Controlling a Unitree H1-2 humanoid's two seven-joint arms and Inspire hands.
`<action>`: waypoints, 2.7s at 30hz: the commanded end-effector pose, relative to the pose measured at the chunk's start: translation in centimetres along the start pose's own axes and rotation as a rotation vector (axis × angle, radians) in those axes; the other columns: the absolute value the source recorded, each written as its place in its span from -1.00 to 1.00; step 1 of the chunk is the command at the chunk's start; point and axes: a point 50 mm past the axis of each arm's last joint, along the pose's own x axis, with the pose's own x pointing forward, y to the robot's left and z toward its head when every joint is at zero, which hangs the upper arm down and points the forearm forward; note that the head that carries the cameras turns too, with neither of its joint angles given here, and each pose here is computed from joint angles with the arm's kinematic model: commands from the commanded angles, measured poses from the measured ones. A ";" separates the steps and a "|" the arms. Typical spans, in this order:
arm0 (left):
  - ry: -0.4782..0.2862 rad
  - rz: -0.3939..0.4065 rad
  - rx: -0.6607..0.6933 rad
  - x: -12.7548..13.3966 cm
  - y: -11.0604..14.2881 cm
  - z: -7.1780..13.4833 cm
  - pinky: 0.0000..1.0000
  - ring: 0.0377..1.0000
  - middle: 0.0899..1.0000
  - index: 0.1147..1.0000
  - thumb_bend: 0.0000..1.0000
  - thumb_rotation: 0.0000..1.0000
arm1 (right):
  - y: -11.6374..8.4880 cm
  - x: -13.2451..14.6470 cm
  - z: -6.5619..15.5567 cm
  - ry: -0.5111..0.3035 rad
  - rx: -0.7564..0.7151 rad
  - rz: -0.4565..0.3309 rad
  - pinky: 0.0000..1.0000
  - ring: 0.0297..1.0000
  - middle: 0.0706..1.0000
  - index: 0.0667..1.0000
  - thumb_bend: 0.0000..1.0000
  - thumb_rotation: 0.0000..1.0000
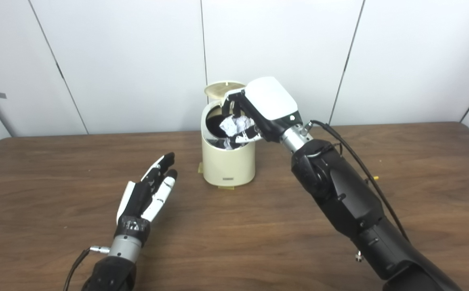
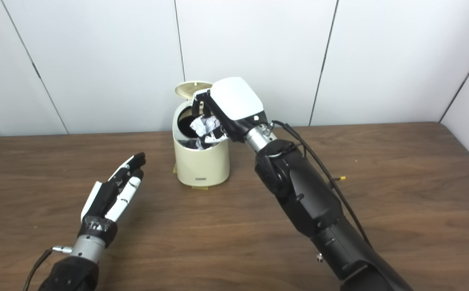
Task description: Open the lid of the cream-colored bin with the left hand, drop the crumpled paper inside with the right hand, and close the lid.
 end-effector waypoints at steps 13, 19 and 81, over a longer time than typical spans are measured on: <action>-0.076 -0.006 0.011 0.5 -0.3 1.8 1.00 1.00 0.89 0.76 -0.05 0.35 | -2.9 1.2 -0.2 -0.022 -0.005 -0.085 -0.10 0.07 0.05 -0.10 0.05 -0.68; -0.080 -0.008 0.007 0.5 -0.5 1.8 1.00 1.00 0.89 0.76 -0.06 0.34 | -3.0 1.0 -0.3 -0.028 0.008 -0.086 -0.02 0.14 0.16 -0.09 0.05 -0.69; -0.004 0.071 -0.150 8.3 3.1 5.1 1.00 1.00 1.00 1.00 -0.22 0.46 | 1.1 -14.7 -4.5 0.520 0.812 -0.228 0.09 0.30 0.38 0.18 0.08 -0.44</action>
